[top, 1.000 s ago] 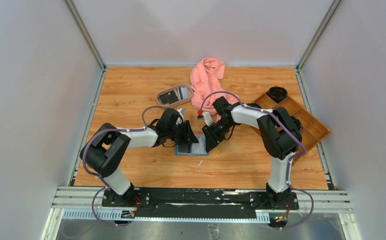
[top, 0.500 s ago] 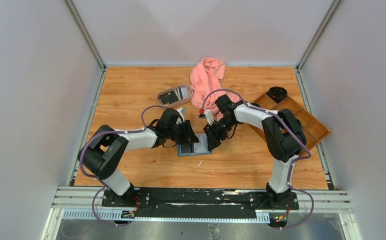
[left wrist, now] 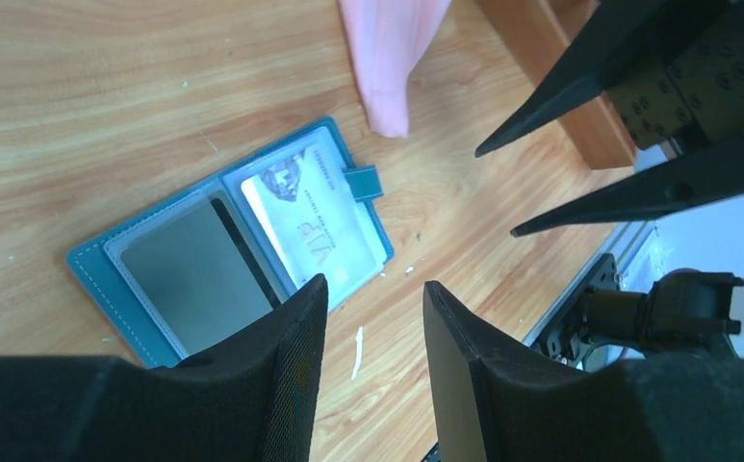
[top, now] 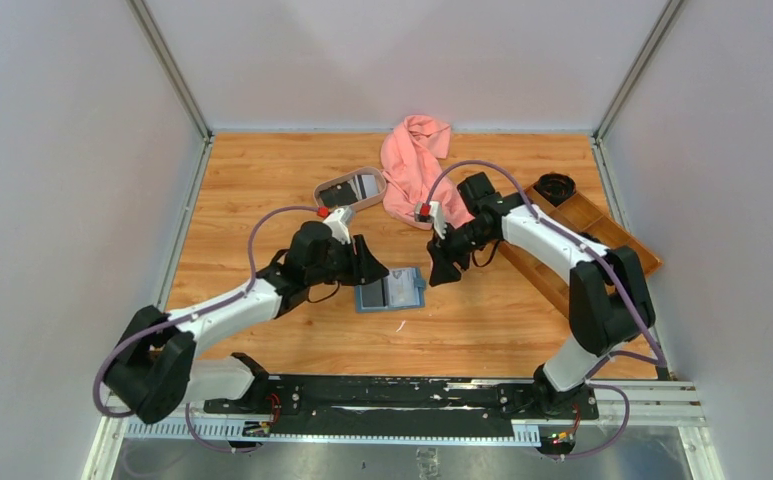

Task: Put the credit cards into the card holder
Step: Insert the credit card into the card holder, then turn over the card slot in the card holder.

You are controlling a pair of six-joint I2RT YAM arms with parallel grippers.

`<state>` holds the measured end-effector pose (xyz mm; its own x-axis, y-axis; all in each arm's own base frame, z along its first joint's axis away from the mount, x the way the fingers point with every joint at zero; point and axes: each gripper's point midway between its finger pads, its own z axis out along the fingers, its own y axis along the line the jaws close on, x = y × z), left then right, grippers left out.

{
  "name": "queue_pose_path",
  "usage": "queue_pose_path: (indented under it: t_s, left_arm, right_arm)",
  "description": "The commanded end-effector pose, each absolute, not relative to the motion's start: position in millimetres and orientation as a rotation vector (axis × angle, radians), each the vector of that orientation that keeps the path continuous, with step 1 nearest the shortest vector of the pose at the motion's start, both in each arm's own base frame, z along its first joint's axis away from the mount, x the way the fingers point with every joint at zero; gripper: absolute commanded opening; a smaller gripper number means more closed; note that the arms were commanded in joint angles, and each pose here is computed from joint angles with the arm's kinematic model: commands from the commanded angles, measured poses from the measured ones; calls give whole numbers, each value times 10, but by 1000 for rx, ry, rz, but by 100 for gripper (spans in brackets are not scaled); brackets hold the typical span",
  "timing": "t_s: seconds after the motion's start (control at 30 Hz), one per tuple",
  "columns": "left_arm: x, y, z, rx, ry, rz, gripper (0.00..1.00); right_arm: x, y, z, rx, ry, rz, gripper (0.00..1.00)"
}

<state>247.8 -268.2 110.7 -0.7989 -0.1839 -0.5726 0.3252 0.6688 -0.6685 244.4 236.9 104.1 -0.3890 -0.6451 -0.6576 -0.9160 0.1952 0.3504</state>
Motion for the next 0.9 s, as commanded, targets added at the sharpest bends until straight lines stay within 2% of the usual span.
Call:
queue_pose_path:
  t_s: [0.0, 0.17, 0.2, 0.33, 0.43, 0.47, 0.63, 0.87]
  left_arm:
    - [2480, -2528, 1410, 176, 2099, -1011, 45]
    - [2419, -2295, 1816, 199, 1924, -953, 48]
    - [2413, -2244, 1867, 195, 1906, -938, 51]
    - [2363, -2061, 2037, 178, 1845, -892, 71]
    - [2323, -1940, 2109, 147, 1811, -870, 95]
    - [2314, -1892, 2115, 127, 1807, -859, 99]
    - [2225, -1706, 1975, 59, 1844, -803, 100]
    - [2131, -1715, 1569, -34, 1881, -881, 100]
  right_arm:
    - [2284, 2305, 1236, -1530, 1959, 1072, 54]
    - [2166, 2329, 1449, -1616, 1710, 1053, 53]
    - [2143, 2339, 1486, -1639, 1641, 1042, 54]
    - [2057, 2397, 1654, -1711, 1352, 1000, 56]
    - [2095, 2453, 1731, -1684, 1325, 1014, 58]
    - [2119, 2475, 1757, -1663, 1357, 1039, 58]
    - [2259, 2600, 1729, -1469, 1680, 1235, 56]
    - [2449, 2658, 1242, -1156, 2073, 1260, 55]
